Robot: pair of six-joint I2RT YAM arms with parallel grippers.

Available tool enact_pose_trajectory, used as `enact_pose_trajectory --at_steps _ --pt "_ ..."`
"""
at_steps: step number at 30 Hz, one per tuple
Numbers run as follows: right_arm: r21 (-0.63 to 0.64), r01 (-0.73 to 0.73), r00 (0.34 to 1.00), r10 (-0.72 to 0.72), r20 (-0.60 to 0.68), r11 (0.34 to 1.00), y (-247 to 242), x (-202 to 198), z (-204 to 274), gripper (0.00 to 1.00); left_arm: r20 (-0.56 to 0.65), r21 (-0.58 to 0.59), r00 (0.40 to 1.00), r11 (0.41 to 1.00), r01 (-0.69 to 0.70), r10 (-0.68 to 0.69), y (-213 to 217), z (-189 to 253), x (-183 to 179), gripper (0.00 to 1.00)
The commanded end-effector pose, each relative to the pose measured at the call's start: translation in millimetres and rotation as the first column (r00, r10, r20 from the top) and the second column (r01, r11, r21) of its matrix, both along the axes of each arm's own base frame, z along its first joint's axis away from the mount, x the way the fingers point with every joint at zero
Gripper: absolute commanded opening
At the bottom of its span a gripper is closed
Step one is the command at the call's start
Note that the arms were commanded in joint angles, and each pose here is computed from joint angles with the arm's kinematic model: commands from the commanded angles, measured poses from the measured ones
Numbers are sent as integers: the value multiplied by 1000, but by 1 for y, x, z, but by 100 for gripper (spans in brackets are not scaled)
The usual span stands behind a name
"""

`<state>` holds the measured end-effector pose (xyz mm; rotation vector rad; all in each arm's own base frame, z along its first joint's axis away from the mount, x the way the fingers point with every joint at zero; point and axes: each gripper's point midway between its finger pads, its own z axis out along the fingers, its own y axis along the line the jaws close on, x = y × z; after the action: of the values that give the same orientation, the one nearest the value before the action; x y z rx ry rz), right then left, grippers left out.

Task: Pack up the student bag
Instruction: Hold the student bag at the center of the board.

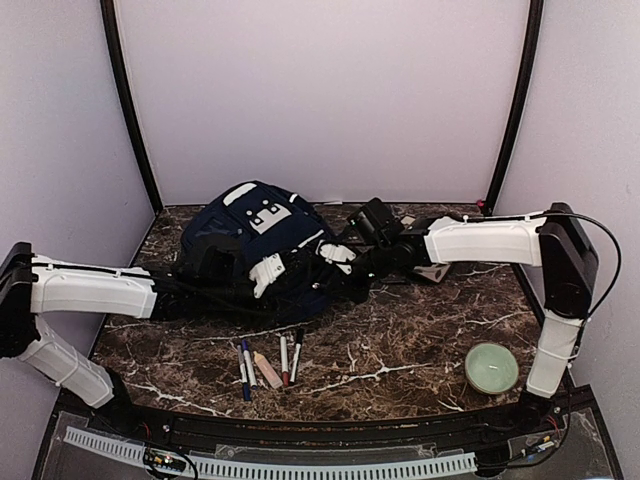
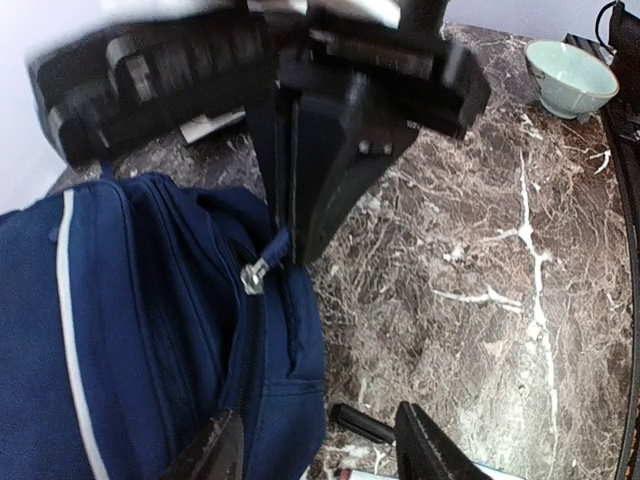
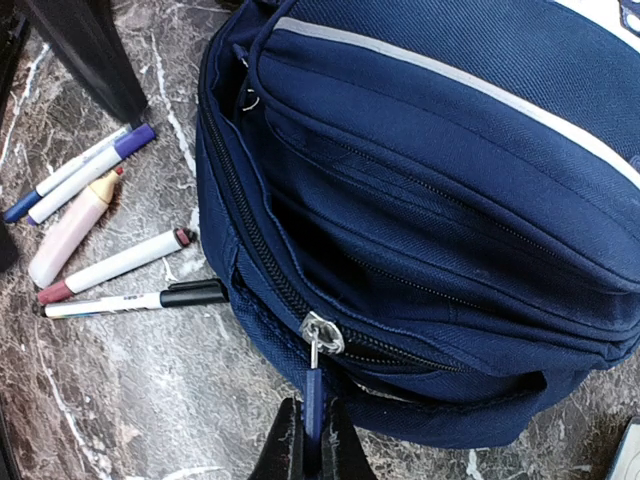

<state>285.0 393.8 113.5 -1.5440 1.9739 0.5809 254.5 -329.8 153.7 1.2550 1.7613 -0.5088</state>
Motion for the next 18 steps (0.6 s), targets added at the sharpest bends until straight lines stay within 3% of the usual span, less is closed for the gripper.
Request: enact_pose_trajectory --at_steps 1,7,11,14,18 --pt "101 -29 1000 28 10 994 14 -6 40 0 10 -102 1000 995 -22 23 -6 -9 2 54" --pt "100 -27 1000 27 6 995 11 -9 38 0 32 -43 999 999 -30 32 -10 -32 13 52" --pt "98 -30 1000 30 4 995 9 -10 36 0 24 -61 999 998 35 -34 -21 -18 8 48" --pt "105 -33 999 34 -6 994 11 -11 34 0 77 -77 997 997 12 -6 -19 -4 14 50" --pt "116 -37 999 40 -23 993 14 -13 33 0 109 4 994 1000 -23 22 -15 -18 26 53"
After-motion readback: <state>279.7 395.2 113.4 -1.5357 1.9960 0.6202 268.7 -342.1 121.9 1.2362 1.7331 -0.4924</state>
